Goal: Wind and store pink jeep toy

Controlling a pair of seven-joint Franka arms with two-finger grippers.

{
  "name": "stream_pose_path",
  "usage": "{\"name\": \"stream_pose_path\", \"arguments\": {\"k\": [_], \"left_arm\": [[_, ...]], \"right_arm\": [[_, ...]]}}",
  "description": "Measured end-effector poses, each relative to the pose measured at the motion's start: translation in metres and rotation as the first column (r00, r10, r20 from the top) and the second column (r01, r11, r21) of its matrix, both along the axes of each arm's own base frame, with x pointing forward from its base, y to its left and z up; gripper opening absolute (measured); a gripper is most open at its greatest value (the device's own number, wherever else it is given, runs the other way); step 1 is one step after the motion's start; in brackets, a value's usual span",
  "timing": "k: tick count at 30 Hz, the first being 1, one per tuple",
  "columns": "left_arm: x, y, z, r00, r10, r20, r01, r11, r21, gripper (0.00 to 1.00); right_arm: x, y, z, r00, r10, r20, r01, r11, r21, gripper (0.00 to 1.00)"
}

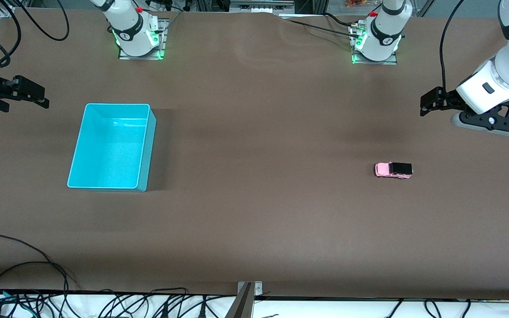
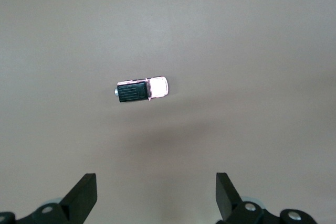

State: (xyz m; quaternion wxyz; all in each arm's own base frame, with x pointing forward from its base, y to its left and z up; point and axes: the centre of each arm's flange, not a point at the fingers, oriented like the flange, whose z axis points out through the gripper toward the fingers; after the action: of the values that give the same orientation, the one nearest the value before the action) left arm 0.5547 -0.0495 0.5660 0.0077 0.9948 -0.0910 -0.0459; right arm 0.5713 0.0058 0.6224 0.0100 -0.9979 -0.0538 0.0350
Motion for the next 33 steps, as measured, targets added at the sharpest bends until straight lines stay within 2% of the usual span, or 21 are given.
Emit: {"name": "stream_pose_path", "arguments": {"k": [33], "left_arm": [[0.0005, 0.0003, 0.0012, 1.000, -0.008, 0.003, 0.008, 1.000, -0.001, 1.00]], "right_arm": [[-0.0001, -0.0022, 0.0000, 1.000, -0.004, -0.001, 0.004, 1.000, 0.000, 1.00]]}}
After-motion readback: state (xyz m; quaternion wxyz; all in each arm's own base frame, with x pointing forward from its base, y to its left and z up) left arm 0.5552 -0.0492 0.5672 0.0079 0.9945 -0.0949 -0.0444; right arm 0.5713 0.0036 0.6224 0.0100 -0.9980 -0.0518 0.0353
